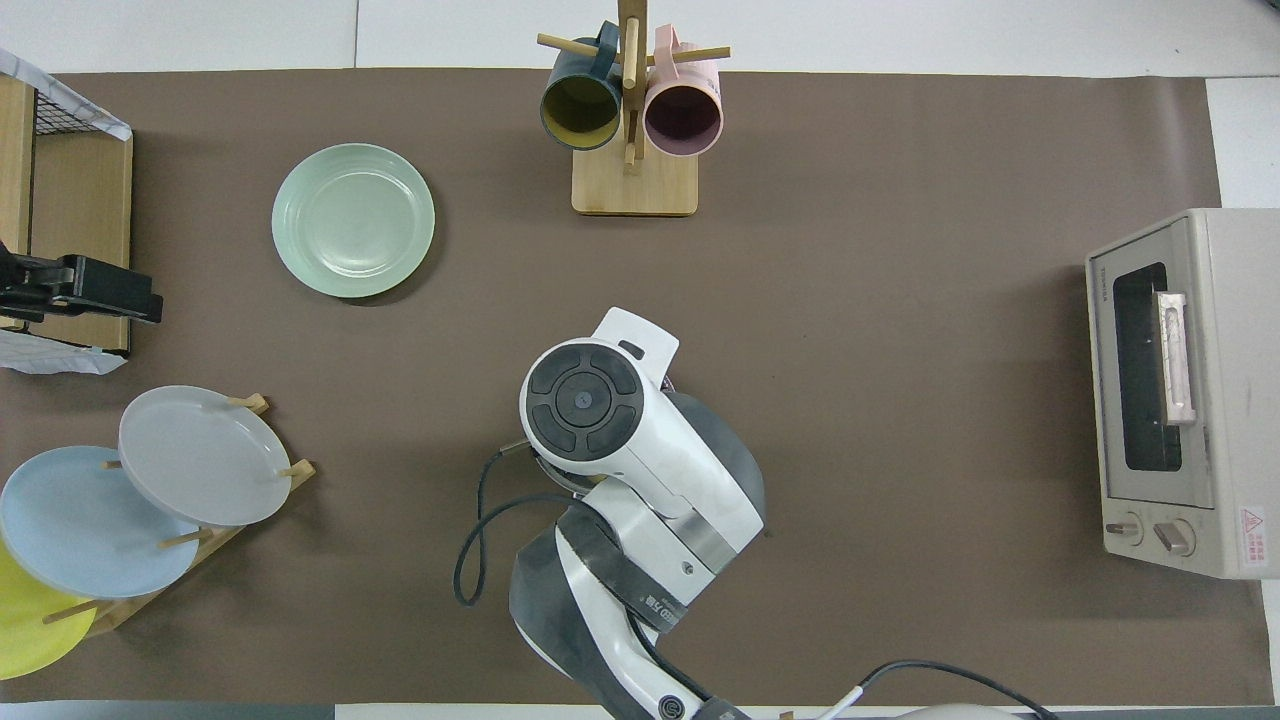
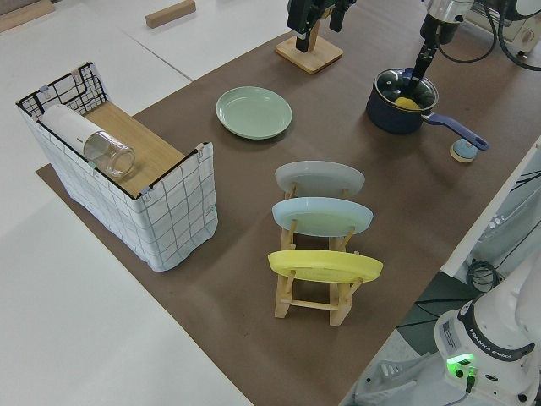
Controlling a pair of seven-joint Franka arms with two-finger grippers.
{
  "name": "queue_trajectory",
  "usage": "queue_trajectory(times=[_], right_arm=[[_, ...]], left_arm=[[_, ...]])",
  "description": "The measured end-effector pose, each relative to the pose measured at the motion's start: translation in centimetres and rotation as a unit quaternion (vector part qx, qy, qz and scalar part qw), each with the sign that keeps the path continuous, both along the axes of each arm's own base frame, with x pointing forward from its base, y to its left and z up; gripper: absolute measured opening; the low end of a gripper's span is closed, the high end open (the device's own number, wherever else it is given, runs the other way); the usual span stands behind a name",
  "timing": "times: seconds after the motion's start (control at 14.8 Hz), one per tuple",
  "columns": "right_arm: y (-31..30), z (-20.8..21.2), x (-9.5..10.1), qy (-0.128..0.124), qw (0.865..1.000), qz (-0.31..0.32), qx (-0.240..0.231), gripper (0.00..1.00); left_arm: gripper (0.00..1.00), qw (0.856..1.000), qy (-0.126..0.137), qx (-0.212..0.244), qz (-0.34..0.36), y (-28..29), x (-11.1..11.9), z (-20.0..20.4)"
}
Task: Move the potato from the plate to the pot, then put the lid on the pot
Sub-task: 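Lower the glass lid onto the black pot with the right gripper, then open the right gripper and withdraw it from the lid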
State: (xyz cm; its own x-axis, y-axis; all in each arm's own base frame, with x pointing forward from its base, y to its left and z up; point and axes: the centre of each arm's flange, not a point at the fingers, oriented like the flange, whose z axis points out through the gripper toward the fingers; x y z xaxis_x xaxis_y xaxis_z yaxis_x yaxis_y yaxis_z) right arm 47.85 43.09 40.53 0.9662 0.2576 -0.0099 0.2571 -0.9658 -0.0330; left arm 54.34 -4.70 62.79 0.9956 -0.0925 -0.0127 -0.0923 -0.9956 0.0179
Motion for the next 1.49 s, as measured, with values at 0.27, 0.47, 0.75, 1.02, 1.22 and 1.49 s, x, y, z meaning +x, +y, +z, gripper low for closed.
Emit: queue_trajectory(times=[0.27, 0.47, 0.75, 1.02, 1.22, 1.49], right_arm=[[0.0, 0.0, 0.0, 0.000, 1.000, 0.000, 0.000, 0.65], [0.0, 0.0, 0.0, 0.000, 1.000, 0.000, 0.000, 0.66], [0.0, -0.8, -0.3, 0.005, 1.000, 0.002, -0.005, 0.99], [0.0, 0.6, 0.3, -0.004, 1.000, -0.001, 0.002, 1.00], [-2.2, 6.7, 2.9, -0.004, 1.000, -0.025, -0.002, 1.00], [-13.9, 16.1, 7.5, 0.001, 0.997, -0.077, -0.008, 1.00]], left_arm=[[1.00, 1.000, 0.000, 0.000, 0.000, 0.0, 0.0, 0.0], [1.00, 1.000, 0.000, 0.000, 0.000, 0.0, 0.0, 0.0], [1.00, 1.000, 0.000, 0.000, 0.000, 0.0, 0.0, 0.0], [1.00, 1.000, 0.000, 0.000, 0.000, 0.0, 0.0, 0.0], [1.00, 1.000, 0.000, 0.000, 0.000, 0.0, 0.0, 0.0], [1.00, 1.000, 0.000, 0.000, 0.000, 0.0, 0.0, 0.0]])
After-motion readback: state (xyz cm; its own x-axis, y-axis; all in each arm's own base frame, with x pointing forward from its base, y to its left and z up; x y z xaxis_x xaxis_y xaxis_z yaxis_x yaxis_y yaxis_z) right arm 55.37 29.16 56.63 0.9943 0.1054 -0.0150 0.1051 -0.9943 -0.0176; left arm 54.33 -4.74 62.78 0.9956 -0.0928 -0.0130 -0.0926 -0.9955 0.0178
